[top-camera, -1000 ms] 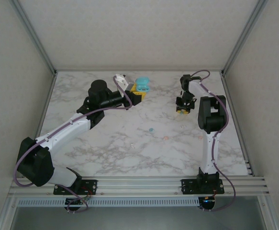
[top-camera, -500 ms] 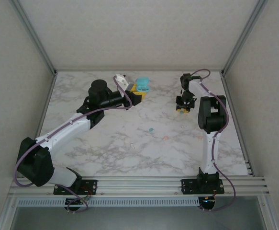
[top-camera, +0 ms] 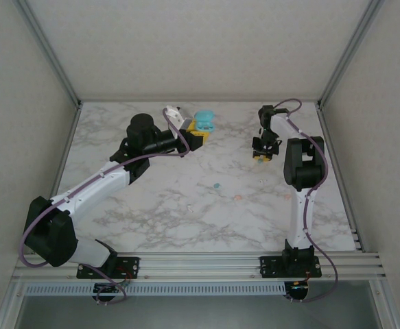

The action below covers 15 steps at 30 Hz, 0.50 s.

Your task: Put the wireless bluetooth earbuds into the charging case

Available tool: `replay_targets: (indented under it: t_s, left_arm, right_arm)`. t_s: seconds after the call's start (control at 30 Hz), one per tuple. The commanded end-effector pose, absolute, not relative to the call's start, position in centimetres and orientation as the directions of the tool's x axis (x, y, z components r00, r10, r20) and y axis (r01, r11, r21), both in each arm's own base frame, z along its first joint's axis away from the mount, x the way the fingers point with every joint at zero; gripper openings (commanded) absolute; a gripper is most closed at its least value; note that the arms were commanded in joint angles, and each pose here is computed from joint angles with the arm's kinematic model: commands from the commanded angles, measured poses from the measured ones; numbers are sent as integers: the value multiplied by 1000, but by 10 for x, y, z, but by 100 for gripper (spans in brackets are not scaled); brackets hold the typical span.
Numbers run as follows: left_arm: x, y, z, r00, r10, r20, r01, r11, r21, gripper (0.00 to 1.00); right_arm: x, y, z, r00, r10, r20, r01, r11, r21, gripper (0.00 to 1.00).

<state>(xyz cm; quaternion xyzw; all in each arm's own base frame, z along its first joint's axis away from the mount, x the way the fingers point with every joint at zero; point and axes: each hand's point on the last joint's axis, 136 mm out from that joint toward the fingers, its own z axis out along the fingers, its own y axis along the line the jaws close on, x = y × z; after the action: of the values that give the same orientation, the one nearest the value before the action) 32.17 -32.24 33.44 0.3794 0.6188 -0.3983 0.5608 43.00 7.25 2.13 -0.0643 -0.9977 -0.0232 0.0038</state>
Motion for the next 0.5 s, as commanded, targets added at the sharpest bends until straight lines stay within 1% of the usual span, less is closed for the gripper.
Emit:
replay_targets:
  t_s: [0.0, 0.3, 0.47]
  left_arm:
    - [324, -320, 358, -26, -6, -1000, 912, 408, -26, 25]
    - [323, -320, 358, -26, -7, -1000, 914, 405, -27, 26]
    - [323, -319, 358, -25, -6, -1000, 913, 407, -25, 26]
  right_arm:
    - [422, 72, 12, -989, 142, 50, 143, 989, 23, 26]
    - [417, 72, 6, -988, 139, 61, 141, 990, 19, 26]
    - [420, 72, 8, -990, 133, 49, 134, 991, 21, 23]
